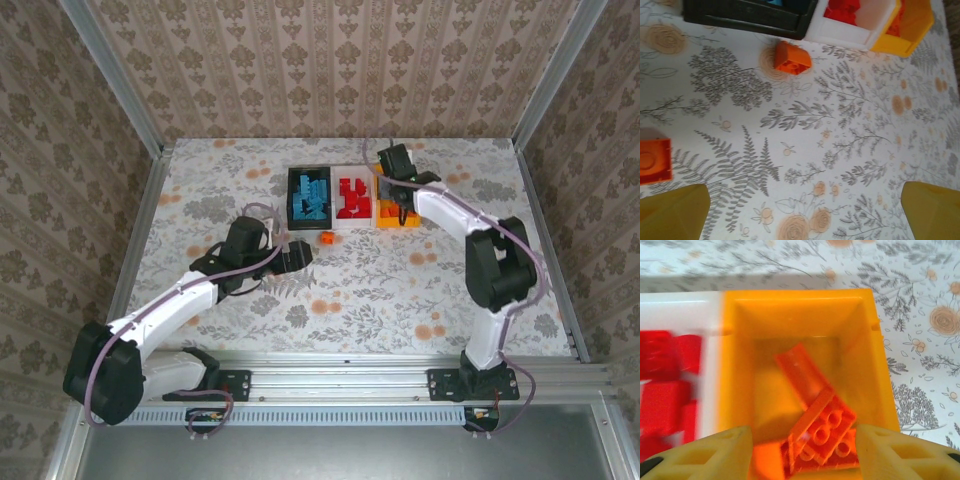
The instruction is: Sort the legos into containers by color
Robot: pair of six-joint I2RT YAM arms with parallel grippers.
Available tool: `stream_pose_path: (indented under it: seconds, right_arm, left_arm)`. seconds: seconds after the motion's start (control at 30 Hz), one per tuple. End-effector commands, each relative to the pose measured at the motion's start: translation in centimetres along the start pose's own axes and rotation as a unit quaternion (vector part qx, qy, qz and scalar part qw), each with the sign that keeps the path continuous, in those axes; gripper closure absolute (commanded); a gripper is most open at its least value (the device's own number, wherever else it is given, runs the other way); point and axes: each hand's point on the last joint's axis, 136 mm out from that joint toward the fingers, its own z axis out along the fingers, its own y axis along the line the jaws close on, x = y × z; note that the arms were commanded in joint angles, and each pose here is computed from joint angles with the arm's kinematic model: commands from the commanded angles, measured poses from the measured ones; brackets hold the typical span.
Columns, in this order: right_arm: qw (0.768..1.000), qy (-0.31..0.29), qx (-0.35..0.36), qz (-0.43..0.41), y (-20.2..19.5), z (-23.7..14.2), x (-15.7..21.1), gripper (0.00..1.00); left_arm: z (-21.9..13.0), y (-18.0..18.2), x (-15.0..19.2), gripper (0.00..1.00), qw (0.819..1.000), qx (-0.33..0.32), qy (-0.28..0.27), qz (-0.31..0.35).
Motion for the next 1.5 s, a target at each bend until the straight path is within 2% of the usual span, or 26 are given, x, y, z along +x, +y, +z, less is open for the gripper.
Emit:
stream_pose_path:
  seconds: [0.0, 0.13, 0.23, 0.33, 0.5, 0.7, 1.23, 1.47]
  right_arm:
    - [0.997, -0.062, -0.034, 0.016, 4.4, -5.1, 0.2, 0.38]
    - [0.993, -0.053, -0.095, 0.044, 10.5, -6.5, 5.3, 0.27]
    - [0.993, -0.035, -0.102, 0.048, 13.9, -5.7, 8.2, 0.22]
    - [0.995, -0.012, -0.085, 0.045, 15.9, -4.4, 9.8, 0.18]
    - [0.998, 0.013, -0.019, 0.061, 16.8, -1.9, 10.6, 0.18]
    - [0.998, 0.026, -0.003, 0.058, 17.5, 0.2, 11.6, 0.24]
    - [0.999, 0.021, 0.002, 0.047, 17.8, 2.3, 12.5, 0.44]
    - [0.999, 0.016, 0.011, 0.035, 17.3, 3.1, 12.3, 0.58]
  left_arm:
    - [-0.3, 2.6, -0.3, 0.0, 0.999, -0.047, -0.01, -0.015]
    - [-0.4, 4.8, -0.1, 0.0, 0.996, -0.064, -0.009, -0.054]
    - [-0.8, 5.2, 0.1, 0.0, 0.996, -0.064, -0.012, -0.059]
    - [-1.6, 6.1, -0.3, 0.0, 0.995, -0.071, -0.025, -0.068]
    - [-2.5, 6.9, 0.1, 0.0, 0.994, -0.078, -0.034, -0.072]
    - [-3.5, 7.8, 0.1, 0.0, 0.992, -0.083, -0.047, -0.078]
    - [-3.7, 8.3, 0.2, 0.0, 0.992, -0.079, -0.048, -0.087]
    - [-4.0, 8.1, -0.2, 0.0, 0.992, -0.077, -0.055, -0.087]
